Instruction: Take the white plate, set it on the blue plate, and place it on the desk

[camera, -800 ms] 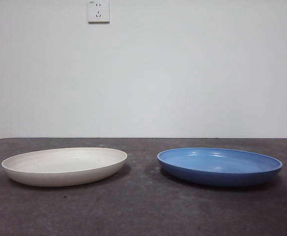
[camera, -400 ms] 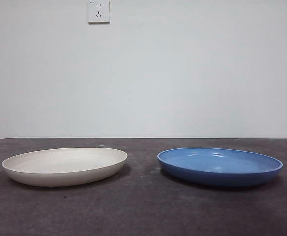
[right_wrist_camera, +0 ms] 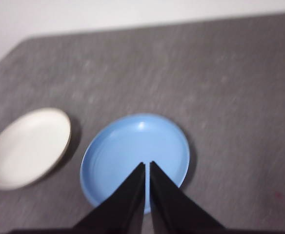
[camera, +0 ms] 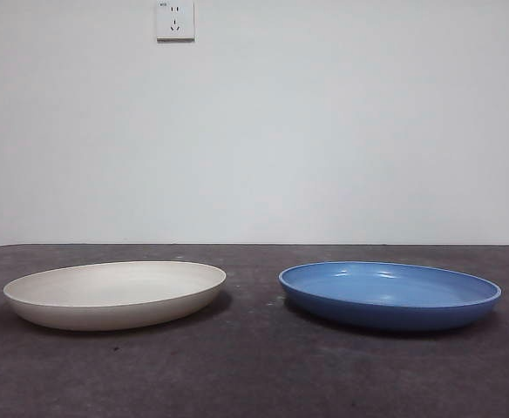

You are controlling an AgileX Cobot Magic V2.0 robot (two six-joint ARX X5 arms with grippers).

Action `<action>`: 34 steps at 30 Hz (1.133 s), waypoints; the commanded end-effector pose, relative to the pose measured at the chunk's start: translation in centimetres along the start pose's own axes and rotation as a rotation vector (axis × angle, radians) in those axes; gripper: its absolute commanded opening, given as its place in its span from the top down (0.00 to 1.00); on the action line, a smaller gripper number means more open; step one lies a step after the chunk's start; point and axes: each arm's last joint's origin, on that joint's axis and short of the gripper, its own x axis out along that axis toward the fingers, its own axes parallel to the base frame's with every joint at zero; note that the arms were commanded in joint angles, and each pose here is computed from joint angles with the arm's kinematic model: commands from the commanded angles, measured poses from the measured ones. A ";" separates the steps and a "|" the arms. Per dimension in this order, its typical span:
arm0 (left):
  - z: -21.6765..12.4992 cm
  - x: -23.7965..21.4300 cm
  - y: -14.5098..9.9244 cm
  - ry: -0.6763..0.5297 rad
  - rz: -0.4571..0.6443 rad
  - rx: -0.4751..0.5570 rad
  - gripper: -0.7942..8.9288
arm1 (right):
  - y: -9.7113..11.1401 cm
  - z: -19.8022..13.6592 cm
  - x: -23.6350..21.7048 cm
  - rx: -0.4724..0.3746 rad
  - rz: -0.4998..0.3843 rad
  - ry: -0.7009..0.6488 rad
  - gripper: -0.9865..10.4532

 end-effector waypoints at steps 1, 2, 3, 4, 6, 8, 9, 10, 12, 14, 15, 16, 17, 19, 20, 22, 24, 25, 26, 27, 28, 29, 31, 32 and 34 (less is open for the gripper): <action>0.9 0.1 -0.7 0.041 -0.041 0.069 0.90 | 0.4 1.1 0.2 -0.054 0.032 0.066 0.91; 1.1 0.2 -0.9 0.060 -0.052 0.071 0.90 | 0.5 1.2 0.3 -0.059 0.040 0.091 0.91; 1.3 0.3 -1.2 0.082 -0.063 0.074 0.90 | 0.7 1.3 0.4 -0.067 0.051 0.121 0.91; 1.4 0.3 -1.4 0.102 -0.074 0.077 0.90 | 0.8 1.4 0.5 -0.073 0.062 0.153 0.91; 1.6 0.5 -1.7 0.133 -0.092 0.085 0.90 | 1.1 1.3 0.6 -0.087 0.084 0.207 0.91; 1.5 0.7 -2.0 0.165 -0.110 0.100 0.90 | 1.4 1.1 0.8 -0.104 0.109 0.260 0.91; 1.4 0.7 -2.1 0.179 -0.116 0.103 0.90 | 1.5 0.9 0.9 -0.109 0.120 0.283 0.91; 1.3 0.7 -2.2 0.193 -0.122 0.105 0.90 | 1.6 0.7 0.9 -0.114 0.129 0.302 0.91; 1.1 0.7 -2.3 0.211 -0.129 0.107 0.90 | 1.8 0.5 0.9 -0.121 0.144 0.331 0.91; 1.0 0.7 -2.4 0.220 -0.131 0.107 0.90 | 2.0 0.3 0.9 -0.135 0.156 0.346 0.91; 1.0 0.7 -2.4 0.222 -0.131 0.107 0.90 | 2.0 0.3 0.9 -0.140 0.160 0.346 0.91; 1.0 0.7 -2.3 0.223 -0.131 0.107 0.90 | 2.0 0.3 0.9 -0.142 0.162 0.346 0.91; 1.0 0.7 -2.3 0.223 -0.131 0.106 0.90 | 2.0 0.3 0.9 -0.142 0.163 0.346 0.91; 1.0 0.7 -2.4 0.222 -0.131 0.106 0.87 | 2.0 0.3 0.9 -0.141 0.163 0.346 0.91; 1.0 0.7 -2.4 0.222 -0.131 0.106 0.85 | 2.0 0.3 0.9 -0.141 0.163 0.346 0.90; 1.0 0.7 -2.3 0.223 -0.131 0.105 0.72 | 2.0 0.3 0.9 -0.138 0.162 0.347 0.86; 1.0 0.7 -2.3 0.223 -0.131 0.106 0.57 | 2.0 0.3 0.9 -0.134 0.161 0.347 0.75; 1.0 0.7 -2.3 0.223 -0.131 0.105 0.49 | 2.0 0.3 0.9 -0.134 0.161 0.347 0.67; 1.0 0.7 -2.3 0.223 -0.131 0.105 0.45 | 2.0 0.3 0.9 -0.132 0.161 0.347 0.63; 1.0 0.7 -2.3 0.223 -0.130 0.104 0.43 | 2.0 0.3 0.9 -0.128 0.160 0.347 0.62; 1.0 0.7 -2.3 0.224 -0.130 0.101 0.43 | 2.0 0.3 0.9 -0.125 0.160 0.348 0.62; 1.0 0.7 -2.3 0.226 -0.129 0.101 0.43 | 2.0 0.3 0.9 -0.125 0.159 0.348 0.62; 1.0 0.8 -2.3 0.230 -0.129 0.099 0.43 | 2.0 0.3 0.9 -0.124 0.159 0.348 0.62; 1.0 0.9 -2.3 0.231 -0.128 0.099 0.43 | 2.0 0.3 0.9 -0.124 0.159 0.348 0.62; 1.0 1.0 -2.3 0.237 -0.127 0.096 0.43 | 2.0 0.3 0.9 -0.124 0.159 0.347 0.62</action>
